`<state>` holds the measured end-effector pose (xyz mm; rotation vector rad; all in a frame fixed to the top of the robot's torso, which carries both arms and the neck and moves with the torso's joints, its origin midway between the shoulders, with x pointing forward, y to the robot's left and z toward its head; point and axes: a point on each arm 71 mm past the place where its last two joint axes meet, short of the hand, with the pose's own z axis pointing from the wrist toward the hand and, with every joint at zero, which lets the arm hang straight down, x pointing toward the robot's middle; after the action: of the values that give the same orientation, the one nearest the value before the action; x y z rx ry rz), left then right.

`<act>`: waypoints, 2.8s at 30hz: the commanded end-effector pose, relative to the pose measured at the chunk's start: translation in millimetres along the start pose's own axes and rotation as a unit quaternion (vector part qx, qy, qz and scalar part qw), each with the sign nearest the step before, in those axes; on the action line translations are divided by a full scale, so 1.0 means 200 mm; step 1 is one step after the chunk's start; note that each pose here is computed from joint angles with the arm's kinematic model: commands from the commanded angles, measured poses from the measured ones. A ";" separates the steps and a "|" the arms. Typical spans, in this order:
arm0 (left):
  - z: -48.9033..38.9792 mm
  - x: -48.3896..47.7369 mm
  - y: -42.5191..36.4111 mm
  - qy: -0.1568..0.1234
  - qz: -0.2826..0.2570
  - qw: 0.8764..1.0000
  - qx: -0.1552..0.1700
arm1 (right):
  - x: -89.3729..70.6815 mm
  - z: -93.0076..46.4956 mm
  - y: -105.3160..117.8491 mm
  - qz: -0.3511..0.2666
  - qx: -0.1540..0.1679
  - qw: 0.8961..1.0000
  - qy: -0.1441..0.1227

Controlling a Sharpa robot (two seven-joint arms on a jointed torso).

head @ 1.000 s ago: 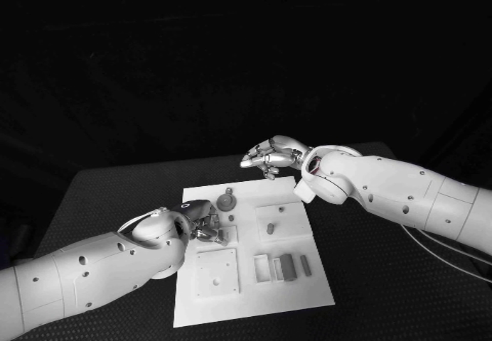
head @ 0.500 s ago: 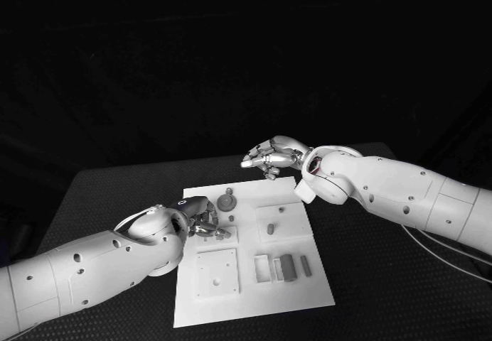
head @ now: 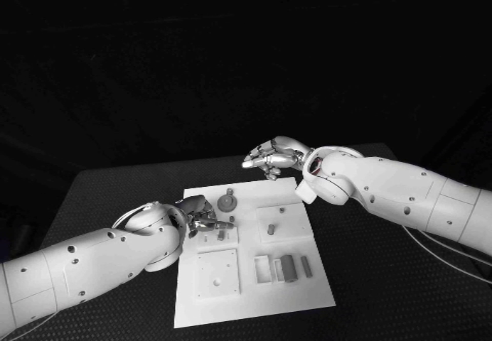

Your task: Assemble the parts on the task board

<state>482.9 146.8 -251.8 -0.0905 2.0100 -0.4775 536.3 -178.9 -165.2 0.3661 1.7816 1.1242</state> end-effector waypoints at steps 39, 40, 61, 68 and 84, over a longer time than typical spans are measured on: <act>0.036 0.038 -0.036 0.075 0.045 0.996 -0.020 | 0.02 0.01 -0.01 -0.001 0.001 1.000 0.009; 0.037 0.038 -0.038 0.075 0.044 0.996 -0.019 | 0.02 0.01 -0.01 -0.001 0.001 1.000 0.009; 0.043 0.042 -0.038 0.080 0.030 0.996 -0.019 | 0.02 0.01 -0.01 -0.001 0.001 1.000 0.009; 0.043 0.039 -0.033 0.078 0.015 0.997 -0.020 | 0.02 0.01 -0.01 -0.001 0.001 1.000 0.009; 0.044 0.030 -0.012 0.070 -0.001 0.997 -0.033 | 0.02 0.01 -0.02 0.000 0.002 1.000 0.009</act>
<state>487.1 140.1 -259.8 -0.0736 2.1699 -0.4231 536.4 -178.1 -170.3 0.3741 1.7914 1.1197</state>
